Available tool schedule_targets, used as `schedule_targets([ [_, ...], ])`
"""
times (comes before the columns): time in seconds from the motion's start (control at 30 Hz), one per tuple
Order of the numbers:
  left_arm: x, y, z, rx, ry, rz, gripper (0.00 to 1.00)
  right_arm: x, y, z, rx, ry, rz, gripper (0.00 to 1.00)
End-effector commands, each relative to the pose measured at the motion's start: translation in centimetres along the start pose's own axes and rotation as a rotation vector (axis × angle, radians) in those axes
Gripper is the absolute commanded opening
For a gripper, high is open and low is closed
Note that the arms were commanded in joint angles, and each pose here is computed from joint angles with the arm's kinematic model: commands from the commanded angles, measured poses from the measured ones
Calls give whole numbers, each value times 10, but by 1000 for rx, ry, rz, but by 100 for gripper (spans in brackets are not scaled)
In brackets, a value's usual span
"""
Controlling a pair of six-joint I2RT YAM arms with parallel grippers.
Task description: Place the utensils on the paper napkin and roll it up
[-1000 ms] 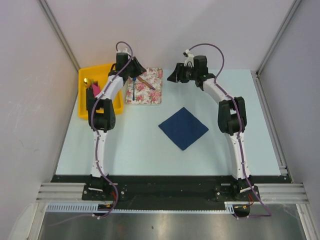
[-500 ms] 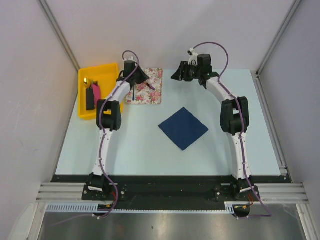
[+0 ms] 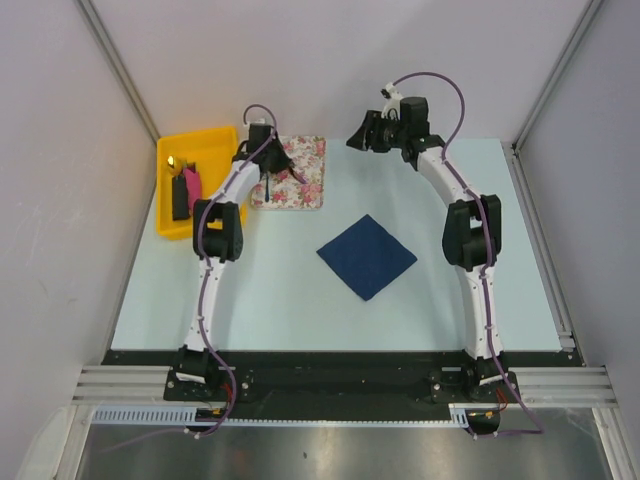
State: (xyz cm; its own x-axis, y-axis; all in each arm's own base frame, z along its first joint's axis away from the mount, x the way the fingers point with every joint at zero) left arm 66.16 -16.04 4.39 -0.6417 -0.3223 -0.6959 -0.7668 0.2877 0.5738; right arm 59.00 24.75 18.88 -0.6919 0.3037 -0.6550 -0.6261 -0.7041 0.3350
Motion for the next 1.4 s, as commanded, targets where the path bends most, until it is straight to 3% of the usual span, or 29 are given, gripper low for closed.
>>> schedule_targets([
  [0.0, 26, 45, 13, -108, 0, 196, 0, -28, 11, 17, -26, 38, -55, 57],
  [0.13, 52, 76, 14, -108, -18, 322, 0, -23, 12, 18, -37, 42, -33, 57],
  [0.23, 44, 93, 2, -48, -93, 288, 0, -18, 13, 19, -48, 37, -14, 56],
  [0.27, 23, 100, -9, -26, -135, 221, 1, -17, 13, 18, -50, 35, -11, 56],
  [0.47, -53, 123, -31, -47, -302, 13, 26, -11, 16, 20, -66, 30, 4, 57],
  [0.57, -57, 116, -23, -92, -361, 3, 36, -9, 18, 20, -65, 31, 6, 57],
  [0.9, -23, 79, -4, -116, -326, 82, 35, -6, 22, 15, -54, 9, 10, 58],
  [1.13, -3, 59, 9, -150, -329, 124, 40, -7, 21, 8, -40, -3, 5, 58],
  [1.37, 10, 49, 27, -221, -332, 167, 34, -10, 20, 3, -22, -21, -9, 58],
])
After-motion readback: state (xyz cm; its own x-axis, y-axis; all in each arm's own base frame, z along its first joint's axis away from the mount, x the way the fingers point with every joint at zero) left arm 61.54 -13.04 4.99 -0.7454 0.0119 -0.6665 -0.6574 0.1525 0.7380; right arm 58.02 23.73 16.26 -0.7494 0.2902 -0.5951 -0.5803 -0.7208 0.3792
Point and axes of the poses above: each gripper's point midway between its finger pads, its own y axis back along the fingers, its own z axis along the line the jaws close on, x = y × z, the point moved 2 cm from there along y, back along the fingers, and after that the axes turned 12 degrees about -y, right-handed, at the moved point
